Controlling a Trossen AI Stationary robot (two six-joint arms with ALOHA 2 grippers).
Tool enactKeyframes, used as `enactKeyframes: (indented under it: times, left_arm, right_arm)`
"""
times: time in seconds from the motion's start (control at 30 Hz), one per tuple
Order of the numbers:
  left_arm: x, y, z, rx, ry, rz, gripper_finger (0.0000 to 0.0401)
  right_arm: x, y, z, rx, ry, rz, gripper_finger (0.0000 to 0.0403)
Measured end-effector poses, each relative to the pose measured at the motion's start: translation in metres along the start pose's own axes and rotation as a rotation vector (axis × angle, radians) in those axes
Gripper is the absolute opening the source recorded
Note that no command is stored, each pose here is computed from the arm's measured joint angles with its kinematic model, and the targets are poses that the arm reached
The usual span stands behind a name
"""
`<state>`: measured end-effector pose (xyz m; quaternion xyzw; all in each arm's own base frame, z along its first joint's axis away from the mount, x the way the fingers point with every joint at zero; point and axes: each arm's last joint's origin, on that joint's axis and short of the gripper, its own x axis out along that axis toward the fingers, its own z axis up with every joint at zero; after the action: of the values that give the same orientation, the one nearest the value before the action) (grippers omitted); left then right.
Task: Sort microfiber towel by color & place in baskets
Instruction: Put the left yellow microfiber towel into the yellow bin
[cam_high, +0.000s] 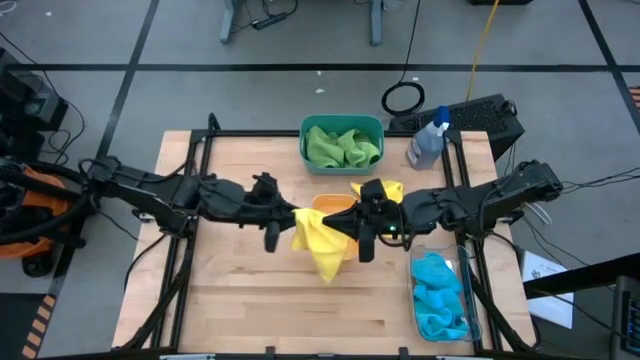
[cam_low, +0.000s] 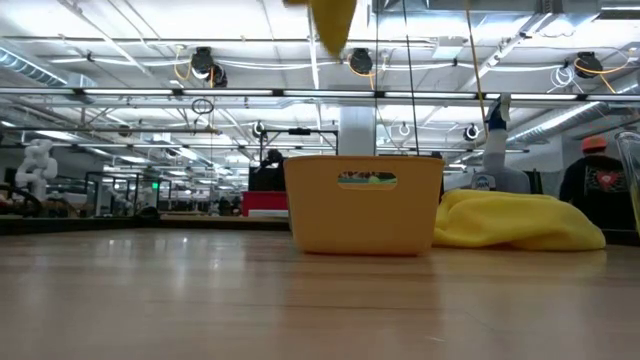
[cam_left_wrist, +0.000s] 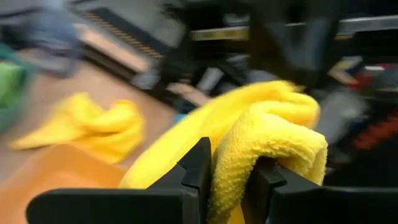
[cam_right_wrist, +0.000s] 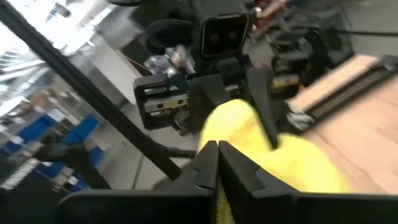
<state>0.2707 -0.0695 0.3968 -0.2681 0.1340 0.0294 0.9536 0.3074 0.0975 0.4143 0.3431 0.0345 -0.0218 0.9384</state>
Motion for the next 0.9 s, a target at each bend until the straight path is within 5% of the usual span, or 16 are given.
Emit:
enactKeyframes:
  times: [0.37, 0.6, 0.9]
  left_arm:
    - [0.053, 0.022, -0.025, 0.098, 0.077, 0.206, 0.0068]
    - [0.068, 0.038, -0.024, 0.098, 0.091, 0.266, 0.0068]
    - [0.071, 0.056, -0.011, 0.072, 0.091, 0.263, 0.0068]
  right_arm:
    - [-0.003, -0.016, -0.013, -0.003, 0.138, -0.156, 0.0017]
    - [-0.018, -0.03, -0.016, 0.029, 0.329, -0.236, 0.0095]
    - [-0.021, -0.045, -0.023, -0.087, 0.412, -0.374, 0.0194]
